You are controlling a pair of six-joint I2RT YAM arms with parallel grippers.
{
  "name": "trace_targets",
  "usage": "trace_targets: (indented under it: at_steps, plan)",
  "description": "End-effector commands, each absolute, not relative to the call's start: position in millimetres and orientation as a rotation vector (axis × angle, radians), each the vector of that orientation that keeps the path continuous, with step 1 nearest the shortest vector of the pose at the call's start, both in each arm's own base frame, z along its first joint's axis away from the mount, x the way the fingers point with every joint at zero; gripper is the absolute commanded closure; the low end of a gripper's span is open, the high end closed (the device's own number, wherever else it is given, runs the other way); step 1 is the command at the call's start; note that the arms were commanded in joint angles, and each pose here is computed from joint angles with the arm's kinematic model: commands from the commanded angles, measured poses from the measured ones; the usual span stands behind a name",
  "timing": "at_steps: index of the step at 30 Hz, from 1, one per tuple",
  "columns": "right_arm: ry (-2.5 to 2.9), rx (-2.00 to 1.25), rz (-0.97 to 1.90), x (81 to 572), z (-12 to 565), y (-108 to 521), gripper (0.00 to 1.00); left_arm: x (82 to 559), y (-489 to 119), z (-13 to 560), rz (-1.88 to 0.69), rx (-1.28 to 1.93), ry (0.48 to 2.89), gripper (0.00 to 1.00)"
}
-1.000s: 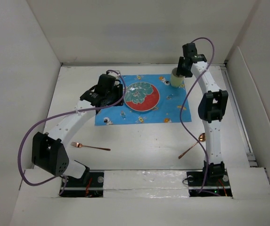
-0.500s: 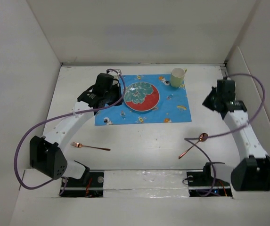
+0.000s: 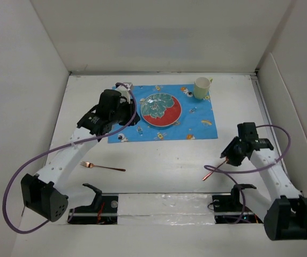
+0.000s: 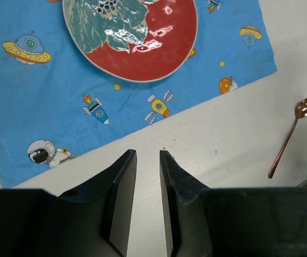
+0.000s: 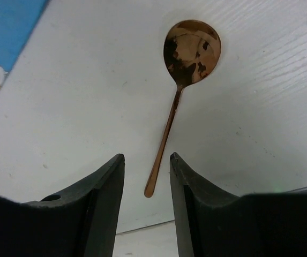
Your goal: Set the dinner table for one person
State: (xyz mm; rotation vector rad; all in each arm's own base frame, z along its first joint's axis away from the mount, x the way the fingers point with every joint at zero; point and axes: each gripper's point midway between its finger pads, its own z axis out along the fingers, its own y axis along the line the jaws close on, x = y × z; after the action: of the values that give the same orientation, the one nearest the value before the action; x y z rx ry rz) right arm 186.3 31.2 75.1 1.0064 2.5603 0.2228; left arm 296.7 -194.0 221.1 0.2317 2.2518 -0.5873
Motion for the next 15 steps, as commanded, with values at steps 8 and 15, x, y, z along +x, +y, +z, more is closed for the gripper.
trace_targets:
  at_steps: [8,15]
  plan:
    - [2.657,1.099,0.151,205.5,42.0,35.6,0.61,282.1,-191.4,252.6,-0.639,0.26,2.143,0.78]
    - [2.698,1.175,0.071,191.7,24.1,41.8,0.64,281.3,-184.1,264.2,-0.608,0.256,2.093,0.79]
